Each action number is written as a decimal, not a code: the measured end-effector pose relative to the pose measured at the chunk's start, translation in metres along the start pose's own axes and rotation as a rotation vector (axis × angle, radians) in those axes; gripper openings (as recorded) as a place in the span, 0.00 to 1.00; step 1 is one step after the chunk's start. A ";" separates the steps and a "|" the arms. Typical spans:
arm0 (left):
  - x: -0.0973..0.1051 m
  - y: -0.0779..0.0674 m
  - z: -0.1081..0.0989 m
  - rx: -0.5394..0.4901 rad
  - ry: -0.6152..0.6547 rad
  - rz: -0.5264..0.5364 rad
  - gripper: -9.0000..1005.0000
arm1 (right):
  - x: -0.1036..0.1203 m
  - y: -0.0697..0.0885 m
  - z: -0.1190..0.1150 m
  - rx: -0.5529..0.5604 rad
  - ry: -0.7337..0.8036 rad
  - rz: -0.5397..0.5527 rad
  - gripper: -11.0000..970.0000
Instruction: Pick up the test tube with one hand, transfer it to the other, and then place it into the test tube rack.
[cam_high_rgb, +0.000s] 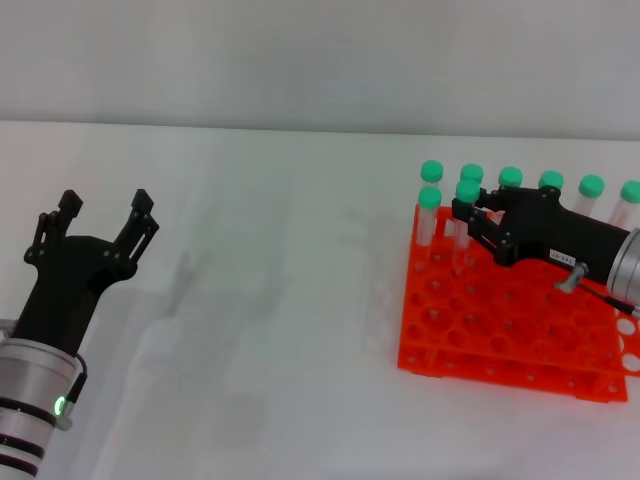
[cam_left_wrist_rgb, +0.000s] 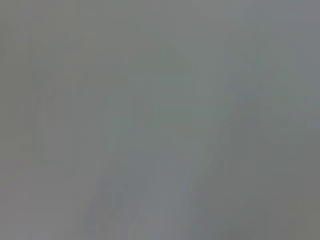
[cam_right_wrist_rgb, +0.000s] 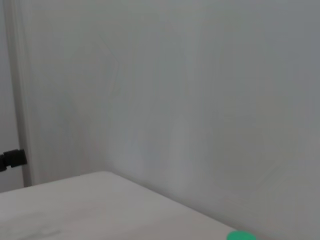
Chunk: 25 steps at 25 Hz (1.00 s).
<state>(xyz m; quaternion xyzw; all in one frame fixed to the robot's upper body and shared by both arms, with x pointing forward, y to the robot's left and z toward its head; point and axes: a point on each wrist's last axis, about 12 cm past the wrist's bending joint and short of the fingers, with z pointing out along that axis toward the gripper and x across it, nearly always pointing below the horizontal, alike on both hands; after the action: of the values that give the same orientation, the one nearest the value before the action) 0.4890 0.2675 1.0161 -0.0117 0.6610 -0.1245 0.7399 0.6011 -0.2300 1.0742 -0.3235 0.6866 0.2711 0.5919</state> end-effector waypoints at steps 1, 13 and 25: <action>0.000 0.001 0.000 -0.003 -0.001 0.000 0.89 | 0.001 0.000 0.000 0.002 0.004 0.001 0.26; -0.002 0.000 0.006 0.005 -0.008 0.006 0.89 | 0.007 0.003 -0.006 0.004 0.010 0.024 0.51; -0.004 0.007 0.008 -0.028 -0.015 0.010 0.89 | 0.020 -0.003 -0.066 0.075 -0.074 0.143 0.78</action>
<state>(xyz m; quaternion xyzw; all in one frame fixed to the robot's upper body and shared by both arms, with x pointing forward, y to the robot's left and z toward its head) 0.4974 0.2737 1.0196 -0.0197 0.6573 -0.1113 0.7451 0.5594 -0.2840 1.0644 -0.2409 0.6953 0.2984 0.6078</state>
